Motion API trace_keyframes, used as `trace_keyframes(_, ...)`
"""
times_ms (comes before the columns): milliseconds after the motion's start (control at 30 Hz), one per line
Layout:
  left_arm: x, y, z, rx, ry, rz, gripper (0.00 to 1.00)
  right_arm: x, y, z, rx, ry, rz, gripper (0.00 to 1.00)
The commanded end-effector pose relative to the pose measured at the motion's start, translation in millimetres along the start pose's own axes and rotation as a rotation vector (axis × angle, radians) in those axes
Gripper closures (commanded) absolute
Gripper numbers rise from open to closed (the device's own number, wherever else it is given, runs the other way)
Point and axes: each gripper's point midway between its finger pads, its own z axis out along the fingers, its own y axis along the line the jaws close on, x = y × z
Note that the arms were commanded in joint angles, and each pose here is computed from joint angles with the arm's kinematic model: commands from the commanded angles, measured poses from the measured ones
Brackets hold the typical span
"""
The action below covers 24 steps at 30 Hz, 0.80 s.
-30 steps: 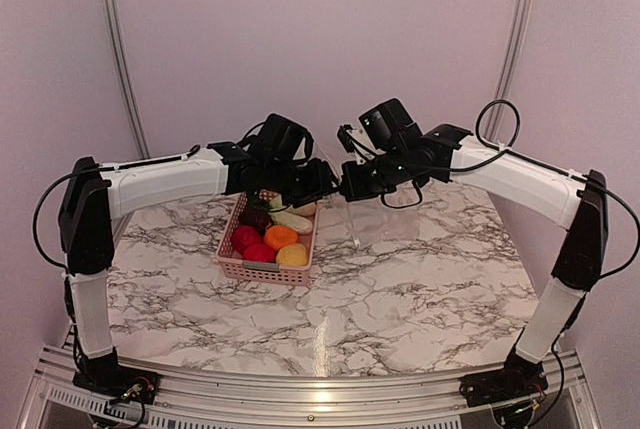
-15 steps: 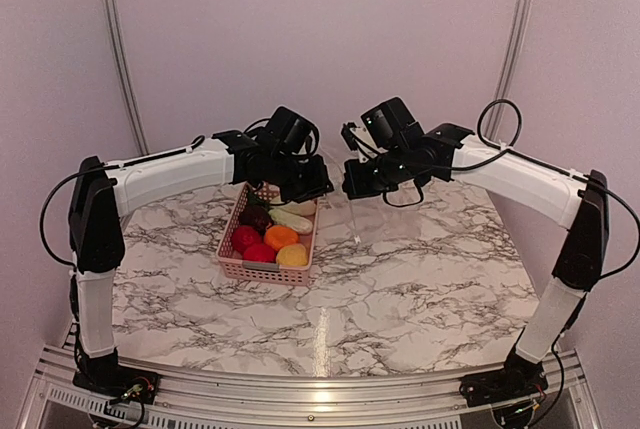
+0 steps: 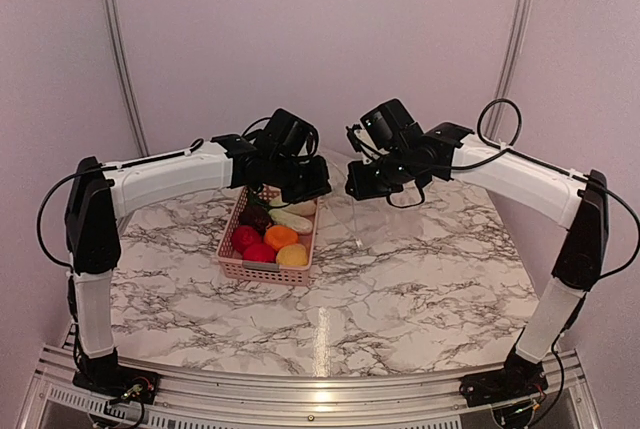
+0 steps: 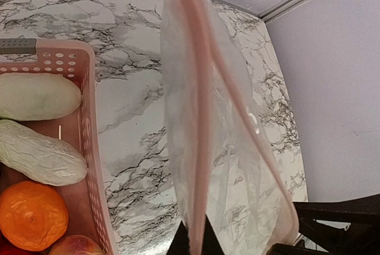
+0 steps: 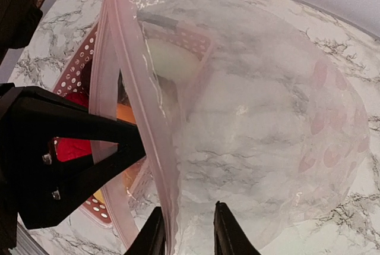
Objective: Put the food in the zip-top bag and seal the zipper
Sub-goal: Adjust the zipper food storage bag at the center of the board.
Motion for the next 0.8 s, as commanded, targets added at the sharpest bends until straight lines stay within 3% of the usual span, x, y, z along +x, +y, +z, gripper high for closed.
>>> trace_keyframes(0,-13,-30,-23,0.118,-0.056,0.035,0.96,-13,11,2,-0.051,-0.021,0.024,0.70)
trace_keyframes(233,-13,-33,-25,0.131,-0.054,0.037,0.95,-10,19,9,-0.090,-0.006,0.015,0.61)
trace_keyframes(333,-16,-37,-26,0.147,-0.062,0.037,0.95,-6,23,13,-0.092,0.002,0.000,0.48)
trace_keyframes(433,-18,-35,-26,0.137,-0.068,0.035,0.95,-5,22,15,-0.044,0.004,-0.022,0.45)
trace_keyframes(700,-18,-37,-27,0.142,-0.067,0.041,0.96,-22,-28,-3,0.238,-0.101,-0.006,0.60)
trace_keyframes(767,-18,-32,-26,0.115,-0.067,0.039,0.96,-22,-34,-3,0.268,-0.108,-0.015,0.74)
